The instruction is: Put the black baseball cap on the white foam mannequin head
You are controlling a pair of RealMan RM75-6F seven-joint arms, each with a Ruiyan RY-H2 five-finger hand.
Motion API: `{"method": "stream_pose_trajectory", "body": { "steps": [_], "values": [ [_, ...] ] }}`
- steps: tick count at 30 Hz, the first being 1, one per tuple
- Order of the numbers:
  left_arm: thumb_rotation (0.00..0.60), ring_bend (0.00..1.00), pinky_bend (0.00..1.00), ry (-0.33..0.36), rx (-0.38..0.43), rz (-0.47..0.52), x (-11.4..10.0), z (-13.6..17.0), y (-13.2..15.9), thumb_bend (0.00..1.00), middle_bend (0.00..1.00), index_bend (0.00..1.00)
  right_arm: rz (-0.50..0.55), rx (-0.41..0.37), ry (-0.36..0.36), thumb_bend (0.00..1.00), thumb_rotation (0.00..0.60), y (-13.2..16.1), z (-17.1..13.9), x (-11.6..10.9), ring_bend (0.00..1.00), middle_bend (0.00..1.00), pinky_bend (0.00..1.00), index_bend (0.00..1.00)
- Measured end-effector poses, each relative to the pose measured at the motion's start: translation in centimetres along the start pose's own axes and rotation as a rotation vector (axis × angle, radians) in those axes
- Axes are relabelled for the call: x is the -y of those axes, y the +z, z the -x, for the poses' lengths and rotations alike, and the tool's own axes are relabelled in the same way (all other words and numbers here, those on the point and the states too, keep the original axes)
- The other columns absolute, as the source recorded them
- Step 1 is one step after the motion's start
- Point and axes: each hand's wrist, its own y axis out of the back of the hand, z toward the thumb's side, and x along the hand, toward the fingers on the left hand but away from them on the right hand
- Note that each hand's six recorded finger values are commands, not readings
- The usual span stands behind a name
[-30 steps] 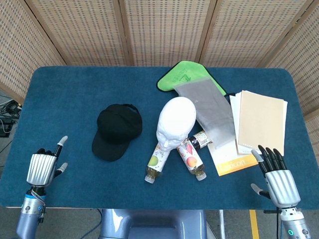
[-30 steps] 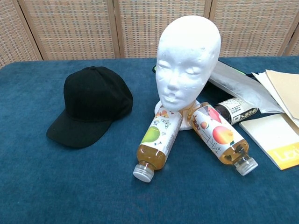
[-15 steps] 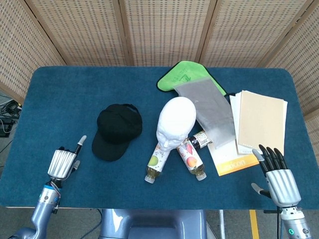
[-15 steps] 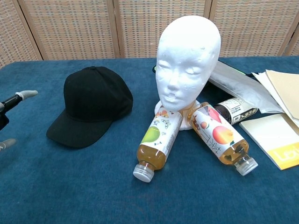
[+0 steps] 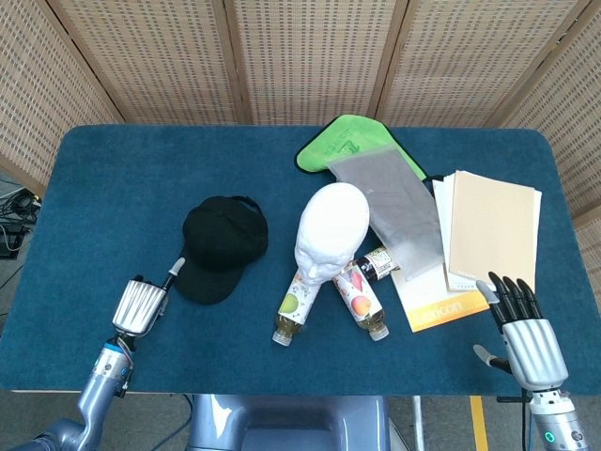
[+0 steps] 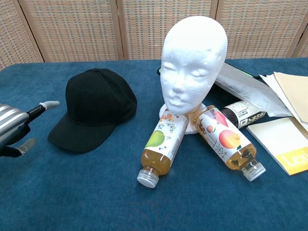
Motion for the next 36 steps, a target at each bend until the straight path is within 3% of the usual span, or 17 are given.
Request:
{"method": "stream_pose_trajectory", "body": {
  "steps": [19,36],
  "values": [
    [0.6,0.82,0.67,-0.005,0.055,-0.049,1.2,-0.3,2.0,0.45,0.91,0.0,0.012,0.002,-0.007,0.05,0.6,-0.1,0.0,-0.1,0.0,0.0,0.0,0.07],
    [0.6,0.82,0.67,0.018,0.03,-0.103,2.4,-1.8,2.8,0.45,0.91,0.0,0.016,0.001,-0.007,0.05,0.6,-0.1,0.1,-0.1,0.0,0.0,0.0,0.07]
  ]
}}
